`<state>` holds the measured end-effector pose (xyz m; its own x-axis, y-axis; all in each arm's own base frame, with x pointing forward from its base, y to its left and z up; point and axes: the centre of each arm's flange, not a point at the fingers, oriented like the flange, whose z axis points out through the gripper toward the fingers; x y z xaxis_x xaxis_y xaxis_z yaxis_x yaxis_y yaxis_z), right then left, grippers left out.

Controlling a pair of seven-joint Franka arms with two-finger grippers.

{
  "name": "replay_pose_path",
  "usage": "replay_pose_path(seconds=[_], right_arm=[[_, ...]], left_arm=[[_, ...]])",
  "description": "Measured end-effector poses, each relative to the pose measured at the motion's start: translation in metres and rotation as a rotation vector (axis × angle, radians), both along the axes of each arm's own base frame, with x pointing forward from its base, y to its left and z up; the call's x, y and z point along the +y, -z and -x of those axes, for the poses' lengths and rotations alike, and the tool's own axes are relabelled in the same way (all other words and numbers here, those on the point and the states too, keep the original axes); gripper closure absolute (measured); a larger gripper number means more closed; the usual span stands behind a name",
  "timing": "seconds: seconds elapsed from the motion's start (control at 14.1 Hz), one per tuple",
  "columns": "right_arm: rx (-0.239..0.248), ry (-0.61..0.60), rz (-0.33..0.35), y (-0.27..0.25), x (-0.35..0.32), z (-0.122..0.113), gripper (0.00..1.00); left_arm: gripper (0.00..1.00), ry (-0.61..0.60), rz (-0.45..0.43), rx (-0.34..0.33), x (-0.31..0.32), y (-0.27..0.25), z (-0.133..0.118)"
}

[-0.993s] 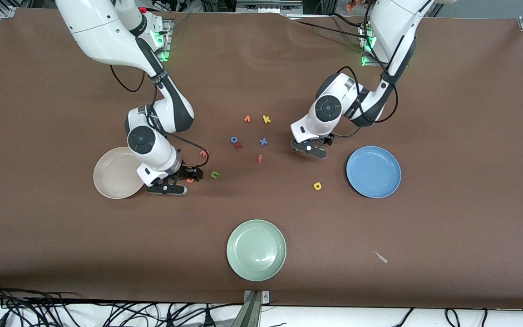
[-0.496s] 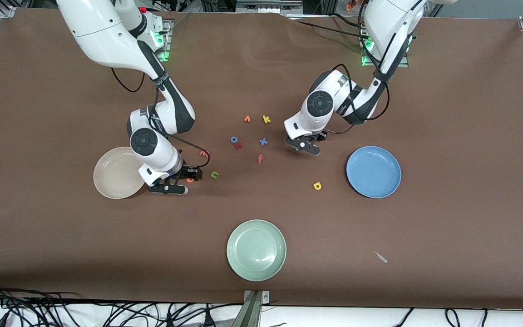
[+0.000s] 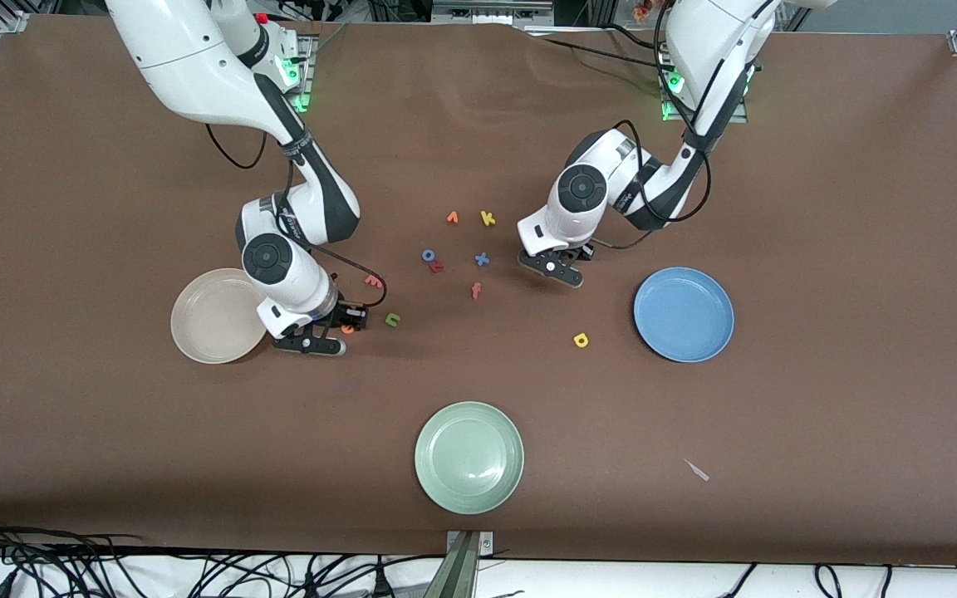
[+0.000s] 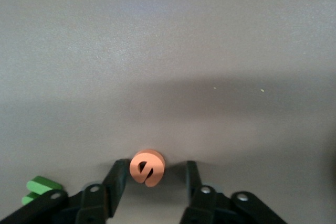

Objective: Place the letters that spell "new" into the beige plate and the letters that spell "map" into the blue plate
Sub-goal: 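Drop the orange letter on the beige plate while the left gripper drops the blue one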

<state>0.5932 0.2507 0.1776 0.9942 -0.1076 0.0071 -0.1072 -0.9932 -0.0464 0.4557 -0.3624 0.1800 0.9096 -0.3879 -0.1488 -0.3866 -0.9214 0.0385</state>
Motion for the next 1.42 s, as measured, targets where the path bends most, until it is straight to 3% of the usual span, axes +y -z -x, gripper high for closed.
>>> replay_pose_path(seconds=[0.14, 0.21, 0.35, 0.64, 0.78, 0.85, 0.92, 0.99, 1.21, 1.42], right_arm=[[-0.002, 0.015, -0.001, -0.001, 0.0, -0.001, 0.68], [-0.002, 0.023, -0.002, -0.001, 0.0, -0.001, 0.69], [-0.002, 0.037, -0.002, -0.002, 0.0, -0.001, 0.7], [-0.004, 0.042, -0.007, -0.005, 0.005, -0.004, 0.71], [0.031, 0.04, 0.006, -0.015, 0.005, -0.01, 0.71], [0.053, 0.027, 0.015, -0.022, 0.003, -0.015, 0.71], [0.071, -0.002, 0.023, -0.029, -0.002, -0.019, 0.71], [0.085, -0.041, 0.034, -0.035, -0.012, -0.022, 0.71], [0.101, -0.141, 0.061, -0.049, -0.053, -0.025, 0.71], [0.113, -0.227, 0.081, -0.056, -0.099, -0.018, 0.71]], left_arm=[[0.99, -0.003, 0.0, -0.003, 0.001, -0.001, -0.002], [0.99, -0.005, -0.001, -0.003, 0.001, -0.001, -0.002], [0.85, -0.031, -0.003, -0.006, 0.001, -0.002, -0.003], [0.45, -0.102, -0.008, -0.014, 0.002, -0.005, -0.008], [0.26, -0.126, -0.015, -0.009, 0.001, -0.002, -0.006], [0.24, -0.13, -0.018, -0.006, 0.001, 0.0, -0.004], [0.27, -0.135, -0.021, -0.003, 0.001, 0.002, -0.003], [0.36, -0.137, -0.023, 0.0, 0.001, 0.004, -0.003], [0.7, -0.138, -0.025, 0.004, 0.001, 0.006, -0.002], [0.73, -0.138, -0.025, 0.003, 0.001, 0.006, -0.002]])
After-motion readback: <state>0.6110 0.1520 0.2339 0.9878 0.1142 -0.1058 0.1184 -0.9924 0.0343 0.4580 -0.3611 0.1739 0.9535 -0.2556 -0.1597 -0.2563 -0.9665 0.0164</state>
